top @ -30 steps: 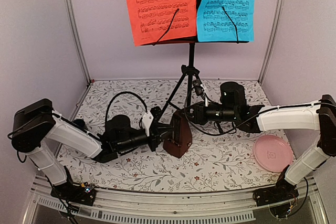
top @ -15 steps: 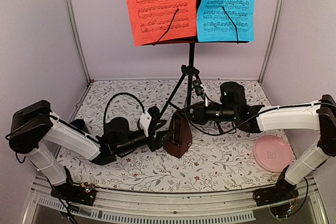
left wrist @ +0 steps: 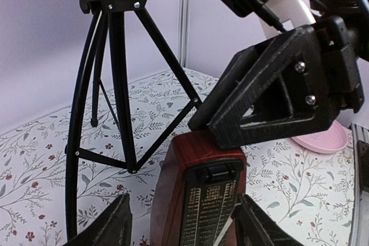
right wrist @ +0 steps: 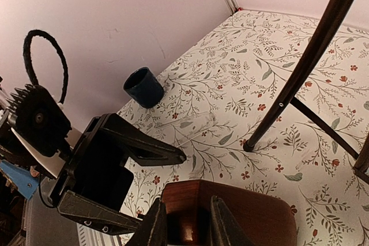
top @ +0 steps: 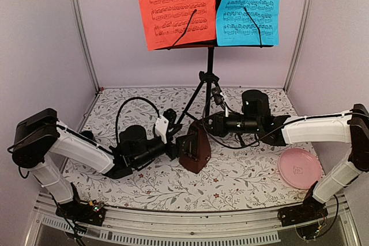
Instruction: Set up the instrument practice props
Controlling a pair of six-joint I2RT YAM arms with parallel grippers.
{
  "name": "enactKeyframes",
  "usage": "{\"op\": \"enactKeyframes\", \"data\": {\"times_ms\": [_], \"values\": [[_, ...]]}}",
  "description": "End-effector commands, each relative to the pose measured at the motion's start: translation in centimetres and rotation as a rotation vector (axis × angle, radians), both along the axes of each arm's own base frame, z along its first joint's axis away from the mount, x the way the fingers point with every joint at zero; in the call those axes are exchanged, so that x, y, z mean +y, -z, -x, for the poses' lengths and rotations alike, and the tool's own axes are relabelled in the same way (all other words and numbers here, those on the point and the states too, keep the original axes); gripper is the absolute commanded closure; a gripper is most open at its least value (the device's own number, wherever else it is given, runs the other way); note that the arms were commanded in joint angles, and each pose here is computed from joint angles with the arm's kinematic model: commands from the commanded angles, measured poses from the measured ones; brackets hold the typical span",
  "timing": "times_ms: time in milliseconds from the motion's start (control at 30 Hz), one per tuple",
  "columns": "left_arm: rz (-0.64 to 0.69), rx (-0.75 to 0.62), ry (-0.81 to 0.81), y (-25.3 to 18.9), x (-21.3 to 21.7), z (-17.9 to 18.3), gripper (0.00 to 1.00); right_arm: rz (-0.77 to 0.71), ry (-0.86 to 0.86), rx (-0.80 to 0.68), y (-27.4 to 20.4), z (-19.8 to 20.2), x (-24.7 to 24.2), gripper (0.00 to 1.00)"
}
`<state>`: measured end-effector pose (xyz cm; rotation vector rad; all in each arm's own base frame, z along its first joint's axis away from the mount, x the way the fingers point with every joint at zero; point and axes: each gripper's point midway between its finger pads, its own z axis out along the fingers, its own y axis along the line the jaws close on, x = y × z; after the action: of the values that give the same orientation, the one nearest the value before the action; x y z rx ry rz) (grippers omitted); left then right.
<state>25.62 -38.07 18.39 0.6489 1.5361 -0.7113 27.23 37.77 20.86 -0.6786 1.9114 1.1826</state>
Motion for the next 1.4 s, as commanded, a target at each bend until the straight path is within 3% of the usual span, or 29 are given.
{"op": "enactKeyframes", "data": {"times_ms": [0,700,1033,1367], "values": [[0.007,0.059,-0.073,1.5,1.0,-0.8,0.38,0.015,-0.011,0.021,0.7,0.1,0.3,0.73],[0.029,0.330,-0.379,7.3,10.6,-6.9,0.41,0.022,-0.009,0.021,0.9,0.1,0.3,0.74],[0.099,0.338,-0.523,6.6,17.1,-8.4,0.39,0.023,-0.013,0.021,1.0,0.2,0.4,0.74],[0.108,0.306,-0.541,4.7,19.9,-9.1,0.37,0.006,-0.021,0.004,-0.1,0.4,0.3,0.70]]}}
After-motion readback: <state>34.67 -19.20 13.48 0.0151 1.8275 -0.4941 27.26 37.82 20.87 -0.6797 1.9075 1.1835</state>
